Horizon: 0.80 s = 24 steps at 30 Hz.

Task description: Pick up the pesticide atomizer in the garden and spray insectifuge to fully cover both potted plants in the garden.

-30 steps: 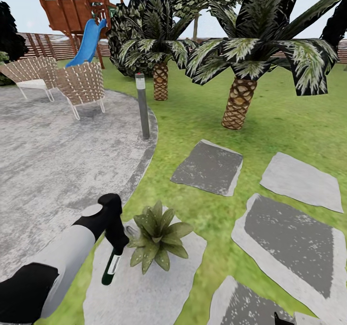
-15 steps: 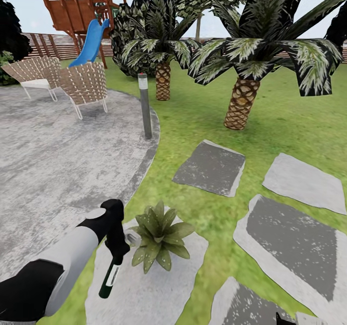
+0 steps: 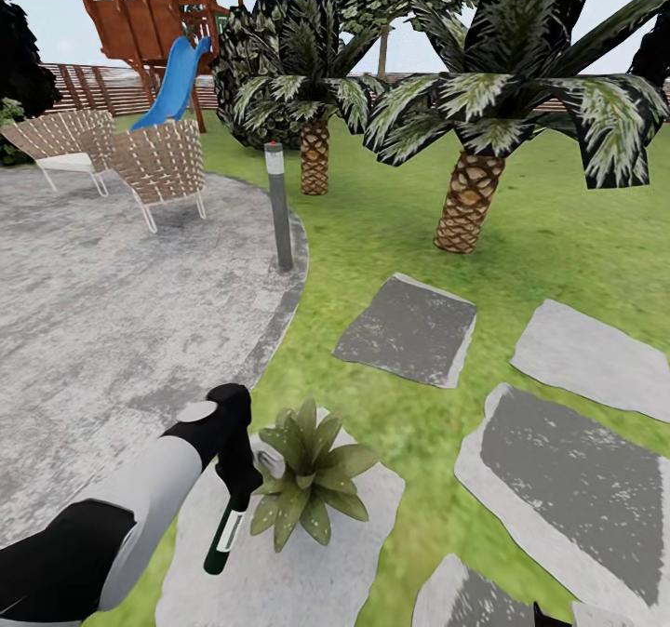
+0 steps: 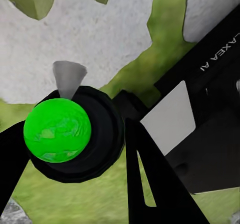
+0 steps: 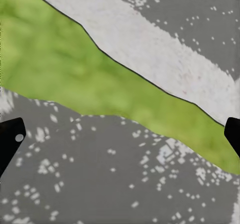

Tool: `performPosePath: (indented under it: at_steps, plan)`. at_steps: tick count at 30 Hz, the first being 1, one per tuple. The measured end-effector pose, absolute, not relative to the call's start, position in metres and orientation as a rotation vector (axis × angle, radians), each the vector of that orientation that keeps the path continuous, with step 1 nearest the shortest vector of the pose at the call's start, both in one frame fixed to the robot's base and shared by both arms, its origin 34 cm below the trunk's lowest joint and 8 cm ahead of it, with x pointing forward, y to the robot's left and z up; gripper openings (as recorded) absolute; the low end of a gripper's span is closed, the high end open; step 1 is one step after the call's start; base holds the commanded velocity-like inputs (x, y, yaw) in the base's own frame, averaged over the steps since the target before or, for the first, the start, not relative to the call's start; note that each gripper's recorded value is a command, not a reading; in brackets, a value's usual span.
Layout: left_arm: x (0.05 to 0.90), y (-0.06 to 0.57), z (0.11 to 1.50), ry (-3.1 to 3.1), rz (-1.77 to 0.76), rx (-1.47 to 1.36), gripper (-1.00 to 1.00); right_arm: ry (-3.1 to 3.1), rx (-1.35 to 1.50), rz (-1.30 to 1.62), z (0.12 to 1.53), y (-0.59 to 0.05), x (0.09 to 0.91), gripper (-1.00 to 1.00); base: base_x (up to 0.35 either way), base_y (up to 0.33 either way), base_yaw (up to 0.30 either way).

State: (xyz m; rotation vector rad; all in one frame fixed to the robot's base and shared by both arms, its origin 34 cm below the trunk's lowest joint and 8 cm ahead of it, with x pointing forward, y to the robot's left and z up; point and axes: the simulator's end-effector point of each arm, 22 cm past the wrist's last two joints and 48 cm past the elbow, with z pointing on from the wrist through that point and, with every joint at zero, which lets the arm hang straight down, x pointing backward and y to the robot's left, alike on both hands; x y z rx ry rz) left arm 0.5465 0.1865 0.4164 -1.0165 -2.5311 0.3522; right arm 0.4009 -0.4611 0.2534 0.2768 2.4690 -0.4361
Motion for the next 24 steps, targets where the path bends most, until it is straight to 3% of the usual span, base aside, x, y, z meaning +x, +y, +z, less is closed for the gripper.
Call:
performPosePath:
  at_steps: [9, 17, 24]
  plan:
    - [0.5400, 0.1796, 0.4133, -2.521, 0.367, -1.019, -1.00, 2.469, 0.278, -0.434, 0.2529, -0.4595, 0.4010, 1.00, 0.004, -0.012, 0.234]
    - [0.5404, 0.1793, 0.4131, -2.526, 0.366, -1.020, -1.00, 2.469, 0.278, -0.434, 0.2530, -0.4595, 0.4010, 1.00, 0.021, -0.257, 0.027]
    - [0.5423, 0.1829, 0.4133, -2.532, 0.360, -1.016, -1.00, 2.471, 0.278, -0.428, 0.2518, -0.4561, 0.4012, 1.00, -0.136, -0.251, 0.246]
